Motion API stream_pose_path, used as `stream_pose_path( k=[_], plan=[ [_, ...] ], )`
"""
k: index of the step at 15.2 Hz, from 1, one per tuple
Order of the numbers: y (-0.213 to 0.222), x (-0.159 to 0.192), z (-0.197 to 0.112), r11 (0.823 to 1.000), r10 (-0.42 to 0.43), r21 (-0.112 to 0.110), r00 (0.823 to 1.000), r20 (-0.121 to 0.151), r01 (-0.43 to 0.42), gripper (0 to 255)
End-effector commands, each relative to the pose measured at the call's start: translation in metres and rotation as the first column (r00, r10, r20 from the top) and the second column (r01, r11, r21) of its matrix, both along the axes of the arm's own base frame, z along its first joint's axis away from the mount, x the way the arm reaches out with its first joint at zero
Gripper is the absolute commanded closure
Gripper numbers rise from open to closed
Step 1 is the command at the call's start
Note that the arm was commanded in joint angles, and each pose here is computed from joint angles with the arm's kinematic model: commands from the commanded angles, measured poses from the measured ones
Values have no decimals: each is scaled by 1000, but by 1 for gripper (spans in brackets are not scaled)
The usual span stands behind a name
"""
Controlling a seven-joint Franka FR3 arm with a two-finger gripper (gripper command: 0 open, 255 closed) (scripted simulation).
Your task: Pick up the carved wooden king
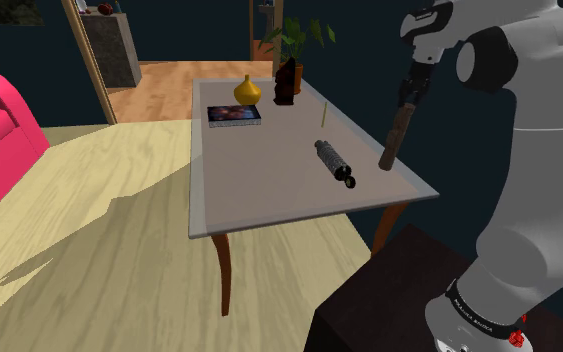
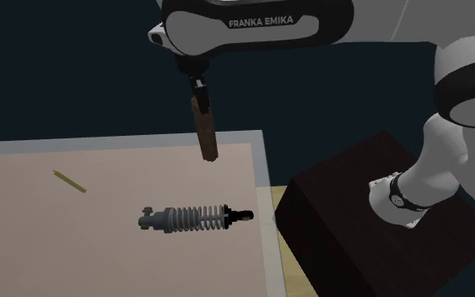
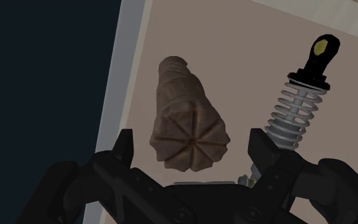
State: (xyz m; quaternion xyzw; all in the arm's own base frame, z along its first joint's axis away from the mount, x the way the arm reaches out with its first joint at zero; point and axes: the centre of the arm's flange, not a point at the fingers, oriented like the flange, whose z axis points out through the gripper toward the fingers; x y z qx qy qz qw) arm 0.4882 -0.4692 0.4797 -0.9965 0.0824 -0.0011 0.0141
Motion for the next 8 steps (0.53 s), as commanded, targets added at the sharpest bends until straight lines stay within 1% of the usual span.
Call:
stream_pose_path(
  k=[1, 3, 4, 8],
  plan=[
    [-1, 0, -15, 1000, 0, 0, 1000, 0, 0, 0],
    [-1, 0, -15, 1000, 0, 0, 1000, 0, 0, 0],
    [-1, 0, -15, 1000, 0, 0, 1000, 0, 0, 255],
    [-1, 0, -15, 1000, 0, 0, 1000, 0, 0, 255]
  ],
)
